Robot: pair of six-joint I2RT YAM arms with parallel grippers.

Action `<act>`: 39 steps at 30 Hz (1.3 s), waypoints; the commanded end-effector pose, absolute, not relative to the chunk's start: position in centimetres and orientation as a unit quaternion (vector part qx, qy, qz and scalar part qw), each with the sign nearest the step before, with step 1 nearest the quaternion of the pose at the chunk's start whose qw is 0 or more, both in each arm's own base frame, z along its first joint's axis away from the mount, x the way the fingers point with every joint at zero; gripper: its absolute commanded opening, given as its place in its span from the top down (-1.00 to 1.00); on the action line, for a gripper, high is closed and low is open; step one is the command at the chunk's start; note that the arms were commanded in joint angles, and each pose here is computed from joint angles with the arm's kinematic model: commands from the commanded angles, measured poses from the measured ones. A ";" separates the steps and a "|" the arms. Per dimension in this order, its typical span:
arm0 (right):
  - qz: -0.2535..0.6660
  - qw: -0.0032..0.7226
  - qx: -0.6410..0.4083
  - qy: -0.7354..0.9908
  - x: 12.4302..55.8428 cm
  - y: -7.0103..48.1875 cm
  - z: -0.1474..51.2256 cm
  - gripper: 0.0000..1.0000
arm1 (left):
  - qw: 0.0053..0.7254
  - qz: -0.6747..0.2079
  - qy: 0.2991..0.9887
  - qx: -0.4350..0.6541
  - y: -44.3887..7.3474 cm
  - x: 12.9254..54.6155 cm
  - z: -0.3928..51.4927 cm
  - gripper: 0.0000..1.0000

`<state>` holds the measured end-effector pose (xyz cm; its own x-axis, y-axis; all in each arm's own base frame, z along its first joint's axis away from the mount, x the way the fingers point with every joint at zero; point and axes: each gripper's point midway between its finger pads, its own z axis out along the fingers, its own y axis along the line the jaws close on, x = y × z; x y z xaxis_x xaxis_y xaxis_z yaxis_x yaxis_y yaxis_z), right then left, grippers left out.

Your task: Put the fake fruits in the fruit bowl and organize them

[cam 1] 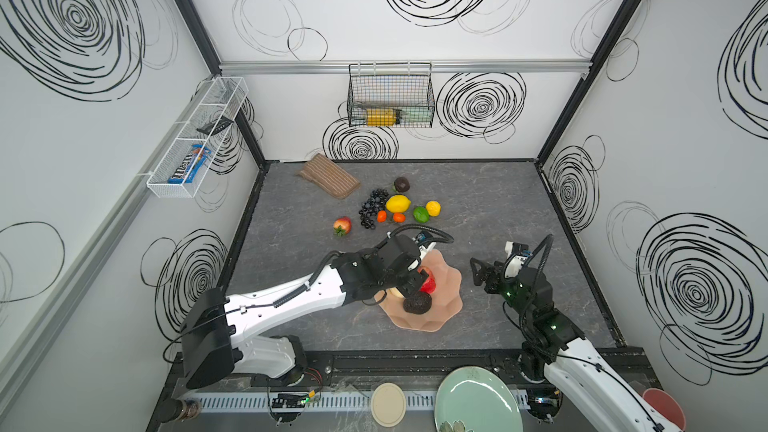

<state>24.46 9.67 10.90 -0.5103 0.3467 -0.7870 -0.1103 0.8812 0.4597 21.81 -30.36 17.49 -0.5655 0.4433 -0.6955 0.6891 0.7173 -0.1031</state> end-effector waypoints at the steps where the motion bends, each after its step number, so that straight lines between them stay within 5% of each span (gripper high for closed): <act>1: 0.264 0.508 0.050 0.819 25.4 11.0 14.4 -0.87 | 0.333 -0.187 0.889 0.251 -28.4 23.6 16.9 -0.21; 8: 0.271 0.498 0.029 0.823 25.9 12.0 15.6 -0.86 | 0.270 -0.152 0.935 0.172 -26.4 24.5 12.6 -0.34; 15: 0.277 0.490 0.032 0.826 25.4 12.1 14.9 -0.85 | 0.242 -0.174 0.945 0.137 -26.8 24.9 10.5 -0.16; 32: 0.274 0.484 0.031 0.830 24.9 12.0 13.8 -0.85 | 0.206 -0.200 0.951 0.115 -27.8 26.1 7.6 -0.17; 39: 0.272 0.484 0.030 0.831 24.9 11.9 13.4 -0.85 | 0.202 -0.214 0.947 0.128 -29.1 26.1 7.7 0.00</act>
<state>24.95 11.81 13.62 -0.5319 0.3186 -0.7846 -0.2062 0.8499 0.4850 25.50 -27.65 6.74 -0.8968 0.1639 -0.4109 0.3079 0.8982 -0.3137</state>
